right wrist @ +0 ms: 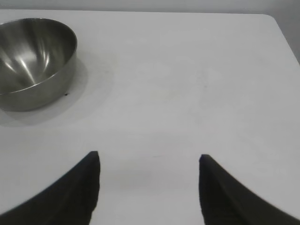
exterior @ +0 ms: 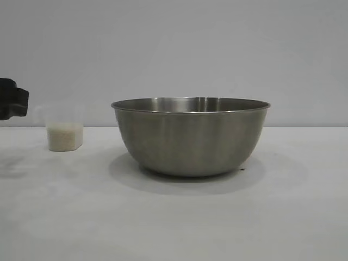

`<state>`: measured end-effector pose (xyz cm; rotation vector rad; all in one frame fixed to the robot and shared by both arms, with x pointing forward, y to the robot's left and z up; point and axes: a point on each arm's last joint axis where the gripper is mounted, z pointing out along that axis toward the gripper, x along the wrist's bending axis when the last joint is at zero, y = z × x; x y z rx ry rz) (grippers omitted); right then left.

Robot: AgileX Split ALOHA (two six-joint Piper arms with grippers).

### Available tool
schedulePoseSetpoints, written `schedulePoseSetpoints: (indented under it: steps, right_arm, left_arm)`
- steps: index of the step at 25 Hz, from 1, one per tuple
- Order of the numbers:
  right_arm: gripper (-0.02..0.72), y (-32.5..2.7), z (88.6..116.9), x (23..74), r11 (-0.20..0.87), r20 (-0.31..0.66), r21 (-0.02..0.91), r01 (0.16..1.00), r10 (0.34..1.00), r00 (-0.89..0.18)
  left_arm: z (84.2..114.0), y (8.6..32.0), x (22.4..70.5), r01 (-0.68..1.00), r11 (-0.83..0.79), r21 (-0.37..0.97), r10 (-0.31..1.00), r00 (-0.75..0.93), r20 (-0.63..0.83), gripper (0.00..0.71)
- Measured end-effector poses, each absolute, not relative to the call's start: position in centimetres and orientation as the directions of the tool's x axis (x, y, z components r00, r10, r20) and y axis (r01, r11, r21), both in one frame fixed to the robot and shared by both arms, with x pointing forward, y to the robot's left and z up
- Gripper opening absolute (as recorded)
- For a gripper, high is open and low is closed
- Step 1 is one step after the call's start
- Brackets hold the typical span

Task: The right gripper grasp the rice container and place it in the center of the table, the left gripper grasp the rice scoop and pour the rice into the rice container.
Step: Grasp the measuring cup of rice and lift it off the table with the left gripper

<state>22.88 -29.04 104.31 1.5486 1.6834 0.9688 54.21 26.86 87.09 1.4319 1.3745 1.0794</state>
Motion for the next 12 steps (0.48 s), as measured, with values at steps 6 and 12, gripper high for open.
schedulePoseSetpoints:
  steps: [6,12]
  right_arm:
    - [0.435,-29.0,104.3,22.9,0.031,0.022,0.855,0.518,0.995,-0.096]
    - [0.435,-29.0,104.3,22.9,0.031,0.022,0.855,0.518,0.995,-0.096]
  left_arm:
    - [86.3,27.6,55.1,0.268,-0.036,0.963,0.999,0.021,0.032,0.451]
    - [85.8,27.2,56.7,0.248,-0.046,0.968,0.998,0.054,0.034,0.451]
